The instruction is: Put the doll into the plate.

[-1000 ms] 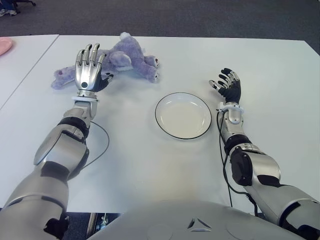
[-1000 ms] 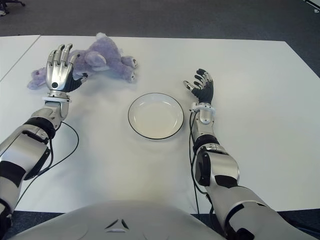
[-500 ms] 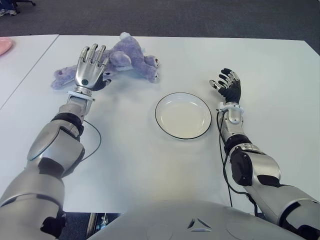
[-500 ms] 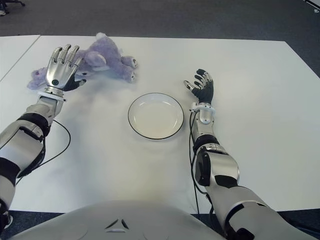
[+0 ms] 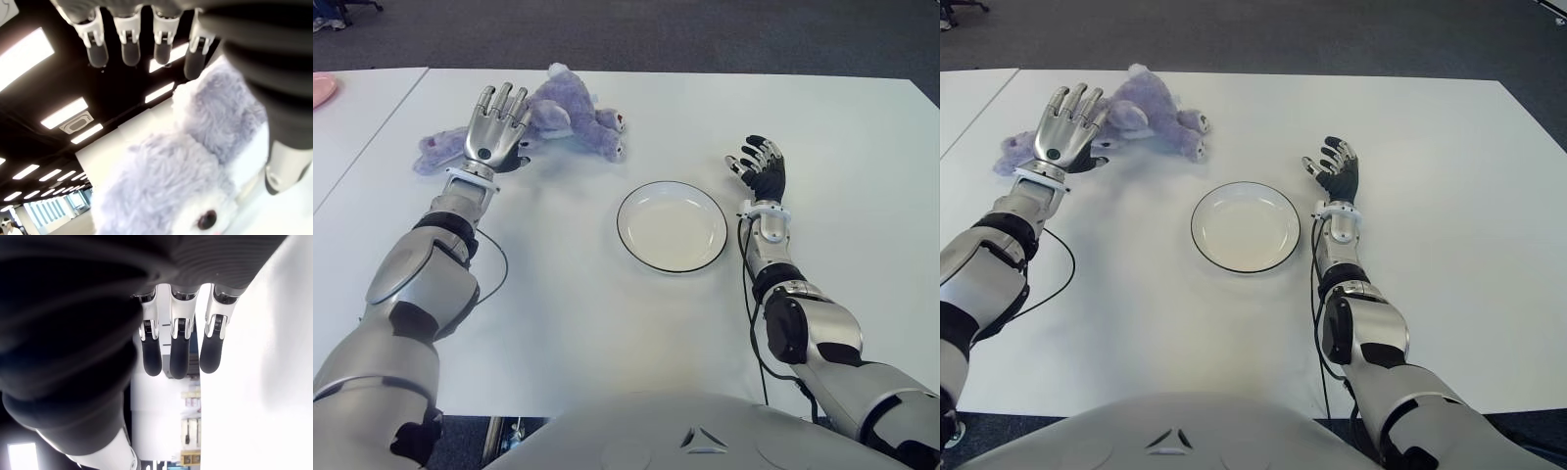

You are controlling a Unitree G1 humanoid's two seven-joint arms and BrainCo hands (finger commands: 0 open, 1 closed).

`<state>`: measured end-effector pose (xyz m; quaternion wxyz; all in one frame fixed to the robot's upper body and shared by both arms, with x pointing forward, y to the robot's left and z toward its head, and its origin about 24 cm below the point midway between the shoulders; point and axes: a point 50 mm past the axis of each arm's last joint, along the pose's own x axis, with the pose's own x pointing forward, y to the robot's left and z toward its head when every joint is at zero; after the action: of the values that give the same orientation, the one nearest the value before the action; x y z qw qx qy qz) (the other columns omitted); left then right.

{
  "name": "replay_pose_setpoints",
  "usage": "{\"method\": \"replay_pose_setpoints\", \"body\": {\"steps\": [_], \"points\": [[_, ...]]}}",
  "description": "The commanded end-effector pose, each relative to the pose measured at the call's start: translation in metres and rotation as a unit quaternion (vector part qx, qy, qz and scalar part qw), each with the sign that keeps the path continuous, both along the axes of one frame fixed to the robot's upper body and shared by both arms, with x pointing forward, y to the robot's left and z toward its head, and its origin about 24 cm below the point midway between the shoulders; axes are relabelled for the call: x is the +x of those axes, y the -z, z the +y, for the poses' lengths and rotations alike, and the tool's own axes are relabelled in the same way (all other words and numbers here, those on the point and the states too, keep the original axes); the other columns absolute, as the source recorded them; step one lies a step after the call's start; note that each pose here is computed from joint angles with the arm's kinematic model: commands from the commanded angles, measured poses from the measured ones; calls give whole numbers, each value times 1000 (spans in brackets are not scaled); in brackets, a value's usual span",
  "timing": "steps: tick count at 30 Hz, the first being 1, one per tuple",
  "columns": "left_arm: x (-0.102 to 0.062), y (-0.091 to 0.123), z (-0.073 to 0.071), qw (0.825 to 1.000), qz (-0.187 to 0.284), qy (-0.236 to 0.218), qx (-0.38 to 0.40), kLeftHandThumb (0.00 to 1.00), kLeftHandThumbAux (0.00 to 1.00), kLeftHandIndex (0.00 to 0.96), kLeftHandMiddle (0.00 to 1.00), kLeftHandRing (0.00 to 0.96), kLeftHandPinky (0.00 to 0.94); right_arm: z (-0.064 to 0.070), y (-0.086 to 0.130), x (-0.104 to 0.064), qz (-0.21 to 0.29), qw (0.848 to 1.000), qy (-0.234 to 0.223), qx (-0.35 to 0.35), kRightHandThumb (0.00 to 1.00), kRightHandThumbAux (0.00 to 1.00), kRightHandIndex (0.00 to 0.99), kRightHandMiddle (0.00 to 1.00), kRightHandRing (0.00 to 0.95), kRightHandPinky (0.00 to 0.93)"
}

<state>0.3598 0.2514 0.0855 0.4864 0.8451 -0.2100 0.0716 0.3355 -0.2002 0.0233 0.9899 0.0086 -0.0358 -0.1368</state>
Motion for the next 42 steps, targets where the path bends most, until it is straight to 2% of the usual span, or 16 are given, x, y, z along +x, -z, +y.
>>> {"method": "replay_pose_setpoints", "body": {"steps": [1,12,27,42], "points": [[9,0,-20,999,30,23,16,12,621,125,0,0,0,11,115,-96,243,967,30,65,258,945,257,233,232,265],[16,-12,-29,999,18,36,2,71,574,7,0,0,0,12,116,-97,249,966,32,67,315,923,277,237,235,274],[19,-19,-31,998,-2,30,-58,123,533,0,0,0,0,14,115,-96,247,967,31,57,295,935,267,250,253,279],[21,-22,-37,997,-14,26,-74,175,528,0,0,0,0,12,115,-96,246,967,25,60,332,931,274,239,232,257]]}}
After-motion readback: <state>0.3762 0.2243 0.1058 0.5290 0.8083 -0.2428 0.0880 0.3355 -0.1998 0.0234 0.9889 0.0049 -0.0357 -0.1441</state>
